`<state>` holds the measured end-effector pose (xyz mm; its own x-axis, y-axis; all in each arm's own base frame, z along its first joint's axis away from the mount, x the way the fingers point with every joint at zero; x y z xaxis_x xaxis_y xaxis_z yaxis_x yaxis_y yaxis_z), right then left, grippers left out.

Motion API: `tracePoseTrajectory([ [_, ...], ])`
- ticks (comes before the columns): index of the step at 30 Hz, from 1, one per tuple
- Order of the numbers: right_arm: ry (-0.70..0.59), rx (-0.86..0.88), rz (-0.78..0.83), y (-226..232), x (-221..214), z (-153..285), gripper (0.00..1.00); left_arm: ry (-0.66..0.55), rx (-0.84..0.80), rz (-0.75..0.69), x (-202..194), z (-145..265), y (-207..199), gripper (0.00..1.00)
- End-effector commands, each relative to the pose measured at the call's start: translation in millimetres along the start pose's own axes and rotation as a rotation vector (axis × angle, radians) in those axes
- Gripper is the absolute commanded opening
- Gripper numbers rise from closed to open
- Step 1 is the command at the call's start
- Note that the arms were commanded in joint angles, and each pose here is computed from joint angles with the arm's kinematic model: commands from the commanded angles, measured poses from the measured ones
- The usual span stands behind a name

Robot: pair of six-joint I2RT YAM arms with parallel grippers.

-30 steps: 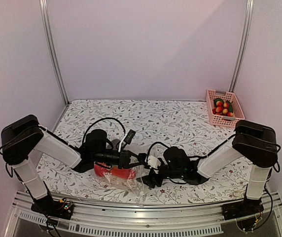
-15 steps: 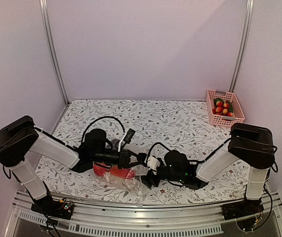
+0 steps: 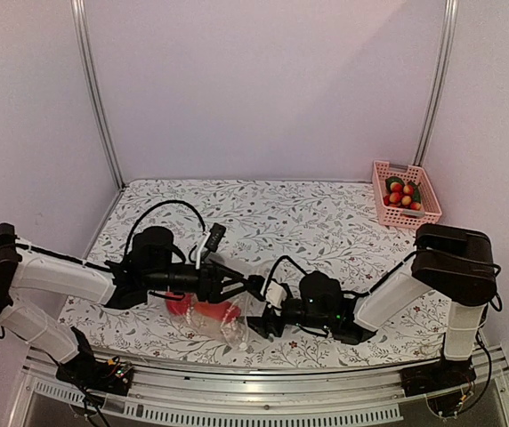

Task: Open the zip-top bag and remove the fake food

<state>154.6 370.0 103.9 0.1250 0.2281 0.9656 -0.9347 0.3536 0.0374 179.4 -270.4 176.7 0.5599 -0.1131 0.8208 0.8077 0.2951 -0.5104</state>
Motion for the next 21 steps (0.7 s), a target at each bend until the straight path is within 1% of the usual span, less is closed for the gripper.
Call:
tracePoseTrajectory([
  [1, 0.040, -0.023, -0.009, -1.5, -12.2, 1.4, 0.75, -0.009, 0.074, 0.006, 2.7, 25.9, 6.8, 0.85],
  [2, 0.039, -0.023, -0.009, -1.5, -12.0, 1.5, 0.75, -0.013, 0.120, 0.017, 3.8, 33.3, 11.6, 0.96],
  [3, 0.040, -0.024, -0.008, -1.5, -12.4, 1.4, 0.75, -0.011, 0.184, 0.029, 3.7, 41.2, 17.8, 0.99],
  [7, 0.045, -0.034, -0.007, -2.4, -13.2, 1.0, 0.78, -0.005, 0.459, 0.096, 3.0, 78.0, 46.9, 1.00],
  [10, 0.058, -0.036, -0.007, -2.6, -13.6, -0.5, 0.79, -0.001, 0.598, 0.146, -3.7, 98.3, 60.9, 1.00],
  [12, 0.075, -0.032, -0.008, -2.4, -13.0, -3.8, 0.79, 0.003, 0.628, 0.170, -8.9, 101.5, 64.8, 1.00],
  [16, 0.106, -0.033, -0.012, -2.6, -13.4, -8.9, 0.83, 0.051, 0.699, 0.247, -25.7, 103.4, 75.8, 1.00],
  [21, 0.125, -0.046, -0.016, -4.0, -12.4, -16.2, 0.89, 0.084, 0.706, 0.278, -37.1, 100.5, 82.3, 0.99],
])
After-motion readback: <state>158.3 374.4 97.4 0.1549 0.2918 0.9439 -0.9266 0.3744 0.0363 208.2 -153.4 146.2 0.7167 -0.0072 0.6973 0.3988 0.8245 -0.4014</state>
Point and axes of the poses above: each gripper's point midway between its finger pads, its own z axis back along the fingers, its own y axis along the line the jaws close on, x = y × z, the point moved 9 cm from there along z, back along the fingers, and after that the axes turned 8 degrees about -z, right-handed, at the moved point
